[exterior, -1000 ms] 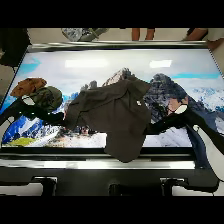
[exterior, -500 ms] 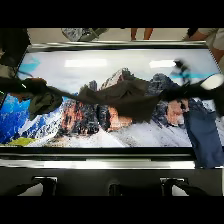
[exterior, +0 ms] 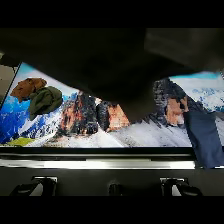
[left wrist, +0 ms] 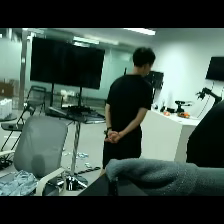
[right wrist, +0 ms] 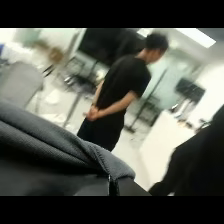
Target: Fold the shirts.
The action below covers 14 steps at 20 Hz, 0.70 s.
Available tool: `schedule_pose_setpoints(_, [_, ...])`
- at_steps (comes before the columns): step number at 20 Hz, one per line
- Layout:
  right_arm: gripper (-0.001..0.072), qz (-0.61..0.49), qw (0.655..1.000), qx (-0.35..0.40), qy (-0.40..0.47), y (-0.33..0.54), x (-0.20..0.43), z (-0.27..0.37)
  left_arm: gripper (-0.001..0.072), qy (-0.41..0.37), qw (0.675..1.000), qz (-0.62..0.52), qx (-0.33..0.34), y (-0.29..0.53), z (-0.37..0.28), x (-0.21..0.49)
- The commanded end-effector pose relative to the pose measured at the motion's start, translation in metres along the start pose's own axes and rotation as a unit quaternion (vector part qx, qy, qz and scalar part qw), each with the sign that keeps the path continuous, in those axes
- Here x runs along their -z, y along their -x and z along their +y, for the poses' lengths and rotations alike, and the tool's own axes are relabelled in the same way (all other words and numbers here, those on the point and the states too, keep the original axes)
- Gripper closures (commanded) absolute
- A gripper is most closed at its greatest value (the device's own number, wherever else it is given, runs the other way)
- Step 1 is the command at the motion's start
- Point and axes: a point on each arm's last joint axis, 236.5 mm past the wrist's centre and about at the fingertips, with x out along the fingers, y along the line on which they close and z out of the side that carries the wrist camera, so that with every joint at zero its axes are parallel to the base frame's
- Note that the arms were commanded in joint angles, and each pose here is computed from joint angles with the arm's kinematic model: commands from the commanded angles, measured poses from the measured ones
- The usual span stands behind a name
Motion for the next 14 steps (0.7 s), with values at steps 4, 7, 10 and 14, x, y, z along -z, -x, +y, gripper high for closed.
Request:
schedule_pose_setpoints(4, [0.0669, 0.086, 0.996, -0.026, 0.014, -0.005, 0.042, 0.01, 0.0675, 0.005, 0.996, 0.085, 0.003, -0.003, 0.001, 0.042])
schedule_pose_setpoints(7, [0.0669, 0.269, 0.953, -0.143, -0.009, -0.053, 0.166, 0.066, 0.0675, 0.048, 0.968, 0.247, -0.009, -0.038, 0.034, 0.157])
schedule_pose_setpoints(10, [0.0669, 0.378, 0.894, -0.235, -0.05, -0.111, 0.297, 0.133, 0.0674, 0.092, 0.919, 0.384, -0.024, -0.067, 0.073, 0.311])
schedule_pose_setpoints(14, [0.0669, 0.41, 0.85, -0.256, -0.209, -0.183, 0.409, 0.21, 0.0674, 0.138, 0.877, 0.456, -0.064, -0.097, 0.107, 0.478])
